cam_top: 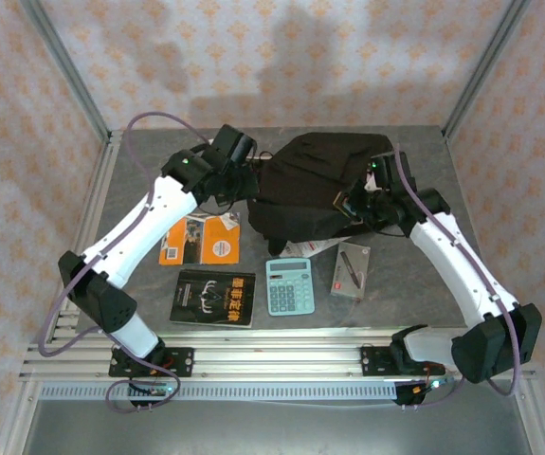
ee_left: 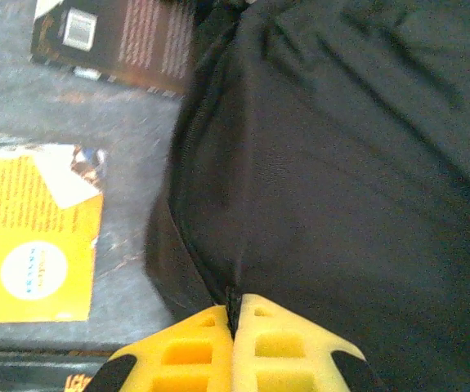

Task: Pack the student bag
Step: Unzip the student bag at the top-right of the table.

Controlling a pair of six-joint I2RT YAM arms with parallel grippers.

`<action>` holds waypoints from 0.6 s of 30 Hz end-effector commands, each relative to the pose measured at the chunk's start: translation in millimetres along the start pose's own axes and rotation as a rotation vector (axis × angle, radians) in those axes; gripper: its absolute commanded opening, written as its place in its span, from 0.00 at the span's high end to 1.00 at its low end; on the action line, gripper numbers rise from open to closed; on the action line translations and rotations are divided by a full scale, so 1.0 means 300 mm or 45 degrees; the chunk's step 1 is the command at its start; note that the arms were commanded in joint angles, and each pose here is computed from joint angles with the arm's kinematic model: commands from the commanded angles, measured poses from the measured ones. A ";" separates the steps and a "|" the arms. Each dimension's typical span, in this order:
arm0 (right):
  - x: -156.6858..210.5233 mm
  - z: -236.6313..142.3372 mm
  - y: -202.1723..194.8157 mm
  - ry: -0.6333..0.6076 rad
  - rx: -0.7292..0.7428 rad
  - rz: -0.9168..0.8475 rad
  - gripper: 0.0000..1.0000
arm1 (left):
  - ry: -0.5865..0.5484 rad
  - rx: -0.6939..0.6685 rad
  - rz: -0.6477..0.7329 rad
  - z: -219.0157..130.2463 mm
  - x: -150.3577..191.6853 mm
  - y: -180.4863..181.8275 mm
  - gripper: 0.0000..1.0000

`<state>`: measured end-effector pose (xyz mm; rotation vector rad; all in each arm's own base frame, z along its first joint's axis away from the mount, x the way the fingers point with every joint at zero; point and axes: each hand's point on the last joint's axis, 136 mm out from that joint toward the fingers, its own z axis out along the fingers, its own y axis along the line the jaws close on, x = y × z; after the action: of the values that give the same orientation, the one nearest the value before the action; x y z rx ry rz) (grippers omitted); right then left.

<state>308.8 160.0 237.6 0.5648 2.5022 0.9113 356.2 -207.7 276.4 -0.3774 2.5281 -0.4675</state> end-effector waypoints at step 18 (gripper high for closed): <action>-0.163 -0.039 -0.268 -0.179 0.547 -0.080 1.00 | 0.069 0.175 0.094 -0.044 0.204 -0.137 1.00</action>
<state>315.1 114.7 192.6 0.5976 2.6535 0.5602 296.5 -245.6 254.0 -0.2330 2.6016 -0.5548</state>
